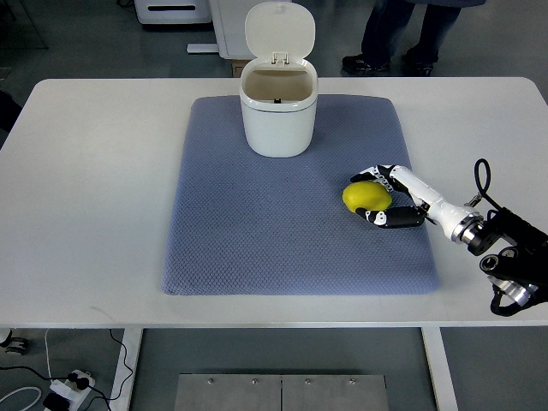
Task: Put lemon in trash with right hand
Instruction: 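Close the right hand fingers around the yellow lemon, then lift the lemon with the right hand and carry it over the white bin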
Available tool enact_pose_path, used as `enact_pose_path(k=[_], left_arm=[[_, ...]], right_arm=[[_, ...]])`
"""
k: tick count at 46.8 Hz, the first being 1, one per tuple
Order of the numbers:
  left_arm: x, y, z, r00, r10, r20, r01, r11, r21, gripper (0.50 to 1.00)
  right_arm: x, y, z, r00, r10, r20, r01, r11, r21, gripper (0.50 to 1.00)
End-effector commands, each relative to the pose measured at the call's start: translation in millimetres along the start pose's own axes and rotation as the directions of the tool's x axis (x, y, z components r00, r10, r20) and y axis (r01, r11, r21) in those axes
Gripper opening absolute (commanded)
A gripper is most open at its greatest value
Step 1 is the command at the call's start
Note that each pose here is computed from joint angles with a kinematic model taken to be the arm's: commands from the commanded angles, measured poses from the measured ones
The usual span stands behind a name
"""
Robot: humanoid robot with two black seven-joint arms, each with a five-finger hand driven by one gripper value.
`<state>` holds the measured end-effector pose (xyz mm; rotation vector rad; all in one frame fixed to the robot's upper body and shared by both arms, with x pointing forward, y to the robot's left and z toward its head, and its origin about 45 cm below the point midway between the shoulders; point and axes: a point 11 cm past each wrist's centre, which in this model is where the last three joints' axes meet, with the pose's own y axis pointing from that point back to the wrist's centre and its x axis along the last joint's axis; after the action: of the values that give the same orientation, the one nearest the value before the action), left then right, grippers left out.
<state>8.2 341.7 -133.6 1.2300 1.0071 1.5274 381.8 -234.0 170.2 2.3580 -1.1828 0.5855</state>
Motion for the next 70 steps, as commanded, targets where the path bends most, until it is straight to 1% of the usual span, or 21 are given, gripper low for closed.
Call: enact_pose_path(k=[1,11,14,16,26,35,45,61,70], left_arm=[[0.0,0.0,-0.1,1.000,0.000,-0.001,0.000,1.000,0.000,1.000],[0.0,0.0,0.0,1.000,0.000,0.000,0.000,1.000,0.000,1.000],[0.0,0.0,0.0,1.000,0.000,0.000,0.000,1.000,0.000,1.000],[0.0,0.0,-0.3,1.000,0.000,0.002,0.000,1.000,0.002,1.000],[0.0,0.0,0.0,1.000,0.000,0.000,0.000,1.000,0.000,1.000],[0.0,0.0,0.0,1.000,0.000,0.000,0.000,1.000,0.000,1.000],[0.0,0.0,0.0,1.000,0.000,0.000,0.000,1.000,0.000,1.000],[0.0,0.0,0.0,1.000,0.000,0.000,0.000,1.000,0.000,1.000],[0.0,0.0,-0.1,1.000,0.000,0.002,0.000,1.000,0.000,1.000]], right_arm=[[1.3,-0.8,-0.8,1.000,0.005,0.006,-0.005,1.000,-0.001,0.539],[6.1,-3.4,-5.6,1.000,0.016,0.011,-0.016,1.000,0.007,0.533],[10.2,-4.8,-8.8,1.000,0.025,0.014,-0.025,1.000,0.012,0.510],[14.2,-5.9,-11.4,0.999,0.033,0.016,-0.033,0.999,0.016,0.506],[45.7,-8.0,-26.9,0.996,0.088,0.011,-0.088,0.995,0.036,0.506],[82.4,-8.3,-49.1,0.989,0.147,0.010,-0.148,0.987,0.067,0.510],[109.8,-13.2,-73.9,0.983,0.180,0.035,-0.182,0.978,0.103,0.512],[124.7,-25.9,-106.6,0.977,0.203,0.066,-0.211,0.967,0.143,0.518],[114.5,-41.6,-125.3,0.982,0.175,0.073,-0.185,0.968,0.168,0.525]])
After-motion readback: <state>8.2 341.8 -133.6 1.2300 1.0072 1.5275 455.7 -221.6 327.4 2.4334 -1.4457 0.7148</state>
